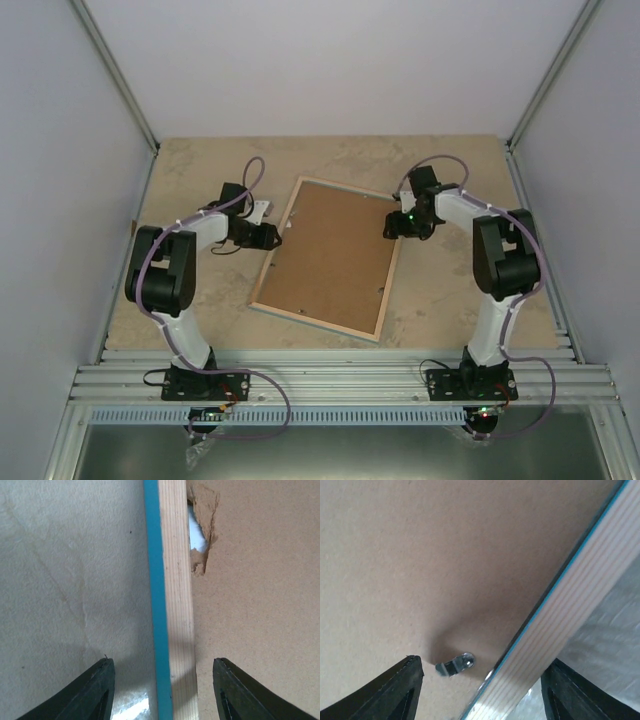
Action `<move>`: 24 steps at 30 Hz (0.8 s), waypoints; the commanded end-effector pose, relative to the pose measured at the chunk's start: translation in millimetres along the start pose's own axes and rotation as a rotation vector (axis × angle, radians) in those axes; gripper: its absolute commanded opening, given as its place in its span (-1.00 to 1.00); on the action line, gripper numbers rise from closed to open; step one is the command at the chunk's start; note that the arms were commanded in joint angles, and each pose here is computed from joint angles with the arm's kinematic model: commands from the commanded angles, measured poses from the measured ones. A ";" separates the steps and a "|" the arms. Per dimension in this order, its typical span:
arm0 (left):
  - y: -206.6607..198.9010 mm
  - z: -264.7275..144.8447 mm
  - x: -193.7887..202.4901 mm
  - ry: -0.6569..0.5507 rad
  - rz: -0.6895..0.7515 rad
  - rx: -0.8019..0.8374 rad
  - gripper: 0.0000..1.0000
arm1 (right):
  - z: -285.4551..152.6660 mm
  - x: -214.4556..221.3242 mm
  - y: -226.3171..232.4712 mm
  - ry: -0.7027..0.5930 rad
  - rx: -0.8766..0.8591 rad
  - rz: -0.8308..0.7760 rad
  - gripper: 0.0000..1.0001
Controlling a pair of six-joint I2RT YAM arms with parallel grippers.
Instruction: Put the photo into the frame
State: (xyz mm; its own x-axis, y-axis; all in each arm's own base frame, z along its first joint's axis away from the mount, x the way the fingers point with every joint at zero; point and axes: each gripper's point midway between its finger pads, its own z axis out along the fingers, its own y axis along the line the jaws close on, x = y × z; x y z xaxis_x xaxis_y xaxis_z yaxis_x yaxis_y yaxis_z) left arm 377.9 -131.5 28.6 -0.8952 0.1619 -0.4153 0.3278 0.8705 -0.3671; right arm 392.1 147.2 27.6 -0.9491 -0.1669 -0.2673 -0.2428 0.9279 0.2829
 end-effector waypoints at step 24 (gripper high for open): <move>5.6 4.3 11.8 0.049 -0.021 -0.023 0.11 | 29.2 5.1 7.2 0.129 -0.003 -0.119 0.31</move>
State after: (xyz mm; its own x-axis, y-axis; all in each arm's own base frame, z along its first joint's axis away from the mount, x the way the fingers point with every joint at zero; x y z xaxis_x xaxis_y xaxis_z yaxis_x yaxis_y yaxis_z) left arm 377.0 -128.9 28.3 -0.8956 0.1628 -0.4139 0.3233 0.8775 -0.3543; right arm 421.8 156.4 24.5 -0.9180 -0.2688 -0.2915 -0.3398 0.9121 0.2292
